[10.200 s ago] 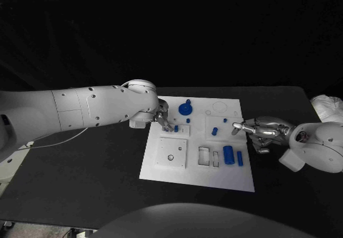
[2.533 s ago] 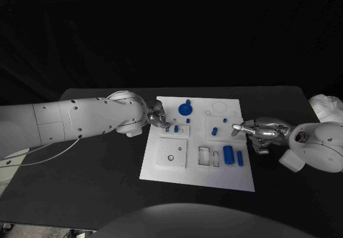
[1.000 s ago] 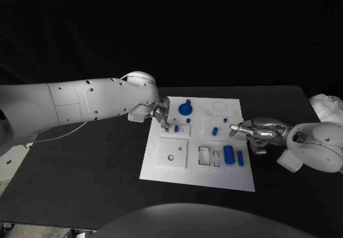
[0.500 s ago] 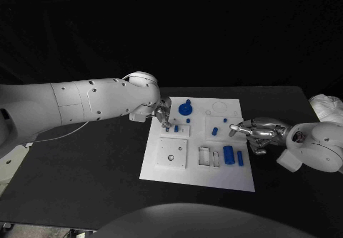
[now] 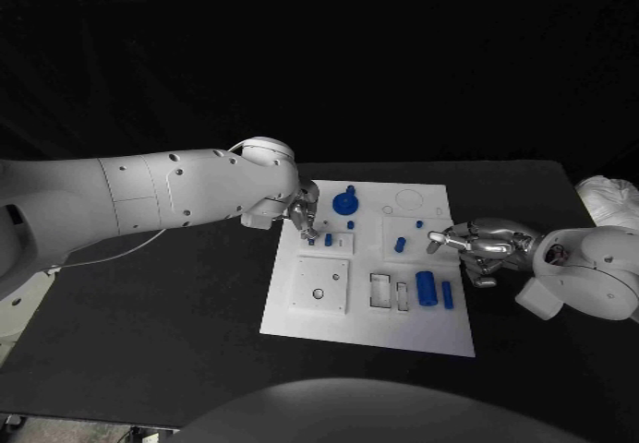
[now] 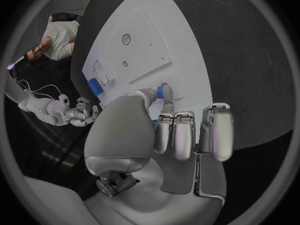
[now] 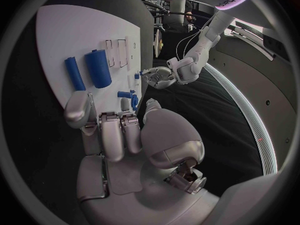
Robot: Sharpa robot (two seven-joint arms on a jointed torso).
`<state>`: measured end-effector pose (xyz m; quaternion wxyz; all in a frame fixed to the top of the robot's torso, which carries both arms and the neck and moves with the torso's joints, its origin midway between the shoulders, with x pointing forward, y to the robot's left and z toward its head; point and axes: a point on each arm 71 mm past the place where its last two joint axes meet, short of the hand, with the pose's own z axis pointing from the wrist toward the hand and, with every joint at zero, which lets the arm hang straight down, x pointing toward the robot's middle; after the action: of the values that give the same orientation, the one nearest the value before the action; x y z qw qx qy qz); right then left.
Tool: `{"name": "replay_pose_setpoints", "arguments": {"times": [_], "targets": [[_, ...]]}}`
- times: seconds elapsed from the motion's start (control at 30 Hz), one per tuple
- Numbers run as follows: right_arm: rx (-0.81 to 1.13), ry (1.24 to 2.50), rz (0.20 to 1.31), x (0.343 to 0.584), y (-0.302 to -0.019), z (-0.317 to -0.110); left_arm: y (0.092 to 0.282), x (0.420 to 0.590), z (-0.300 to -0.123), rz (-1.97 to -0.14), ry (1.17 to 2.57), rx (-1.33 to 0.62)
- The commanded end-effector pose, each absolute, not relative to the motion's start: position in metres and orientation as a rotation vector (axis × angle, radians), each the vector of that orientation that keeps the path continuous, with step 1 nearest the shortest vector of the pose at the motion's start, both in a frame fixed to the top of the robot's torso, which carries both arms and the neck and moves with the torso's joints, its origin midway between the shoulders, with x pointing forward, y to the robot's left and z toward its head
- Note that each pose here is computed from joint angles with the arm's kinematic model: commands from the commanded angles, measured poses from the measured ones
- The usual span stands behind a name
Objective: Assemble the parts on the task board
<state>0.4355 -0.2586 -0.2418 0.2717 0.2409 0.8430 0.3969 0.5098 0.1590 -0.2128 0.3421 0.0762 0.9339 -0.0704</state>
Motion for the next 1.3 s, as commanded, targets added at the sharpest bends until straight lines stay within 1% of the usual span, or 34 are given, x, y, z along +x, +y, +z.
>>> {"name": "replay_pose_setpoints", "arguments": {"times": [0.03,0.3,0.7,1.3], "targets": [[0.634,2.274,1.085,0.4346,-0.2571,-0.2418,0.1583,0.5105,-0.2130,-0.179,2.418,0.214],[0.634,2.274,1.084,0.4345,-0.2574,-0.2418,0.1603,0.5112,-0.2141,-0.168,2.424,0.214],[0.633,2.277,1.084,0.4346,-0.2566,-0.2420,0.1568,0.5087,-0.2205,-0.183,2.459,0.215],[0.634,2.282,1.081,0.4343,-0.2571,-0.2422,0.1581,0.5086,-0.2229,-0.175,2.469,0.209]]}}
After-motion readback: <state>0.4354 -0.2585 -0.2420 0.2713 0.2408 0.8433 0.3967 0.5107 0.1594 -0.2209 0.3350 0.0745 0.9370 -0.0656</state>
